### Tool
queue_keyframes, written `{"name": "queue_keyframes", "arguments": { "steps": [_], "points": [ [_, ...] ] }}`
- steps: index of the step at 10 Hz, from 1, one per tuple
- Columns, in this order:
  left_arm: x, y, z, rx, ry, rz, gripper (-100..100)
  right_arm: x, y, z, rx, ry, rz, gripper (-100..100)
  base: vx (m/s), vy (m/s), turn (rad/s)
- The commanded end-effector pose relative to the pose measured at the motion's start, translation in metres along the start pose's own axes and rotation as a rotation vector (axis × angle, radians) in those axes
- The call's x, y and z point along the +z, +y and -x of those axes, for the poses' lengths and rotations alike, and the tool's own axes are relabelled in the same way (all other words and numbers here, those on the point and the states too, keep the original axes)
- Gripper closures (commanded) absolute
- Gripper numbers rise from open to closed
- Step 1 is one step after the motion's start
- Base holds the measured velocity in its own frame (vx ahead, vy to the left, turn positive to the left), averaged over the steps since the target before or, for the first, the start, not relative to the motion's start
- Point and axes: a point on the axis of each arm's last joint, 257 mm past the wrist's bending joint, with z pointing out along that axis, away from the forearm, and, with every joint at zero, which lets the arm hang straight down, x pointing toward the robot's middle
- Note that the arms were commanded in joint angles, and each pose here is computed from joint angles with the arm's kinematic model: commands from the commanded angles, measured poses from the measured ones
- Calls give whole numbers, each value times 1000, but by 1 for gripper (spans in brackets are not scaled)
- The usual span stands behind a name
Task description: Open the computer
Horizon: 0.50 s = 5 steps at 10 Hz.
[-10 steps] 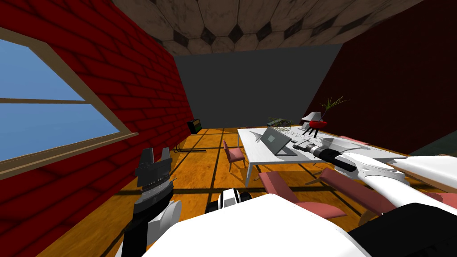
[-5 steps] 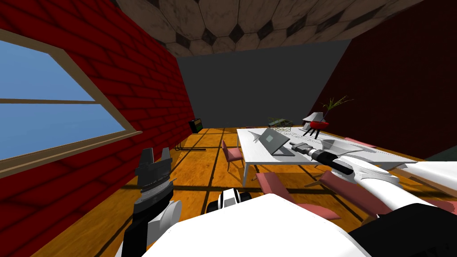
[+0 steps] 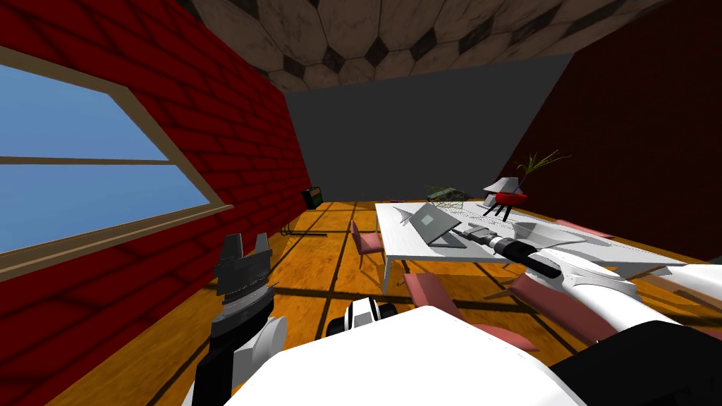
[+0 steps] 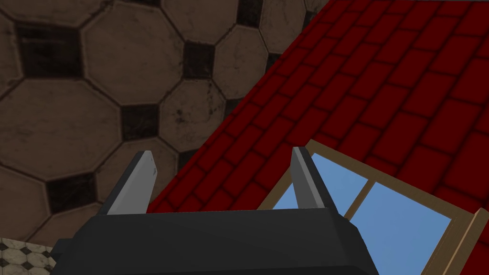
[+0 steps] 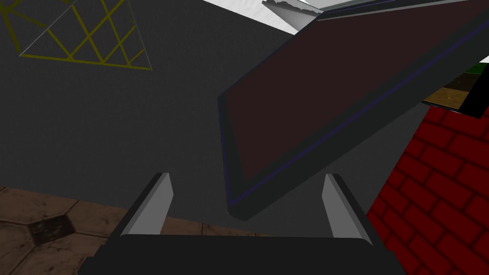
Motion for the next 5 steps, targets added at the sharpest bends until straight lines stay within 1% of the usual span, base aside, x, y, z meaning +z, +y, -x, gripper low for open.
{"name": "queue_keyframes", "arguments": {
  "steps": [1,5],
  "points": [
    [0,0,0,0,0,0,0,-4,-10,-2,-55,7,-29,-100,-47,6,92],
    [0,0,0,0,0,0,0,-14,-29,-5,-151,24,-80,-100,-44,-3,99]
  ]
}}
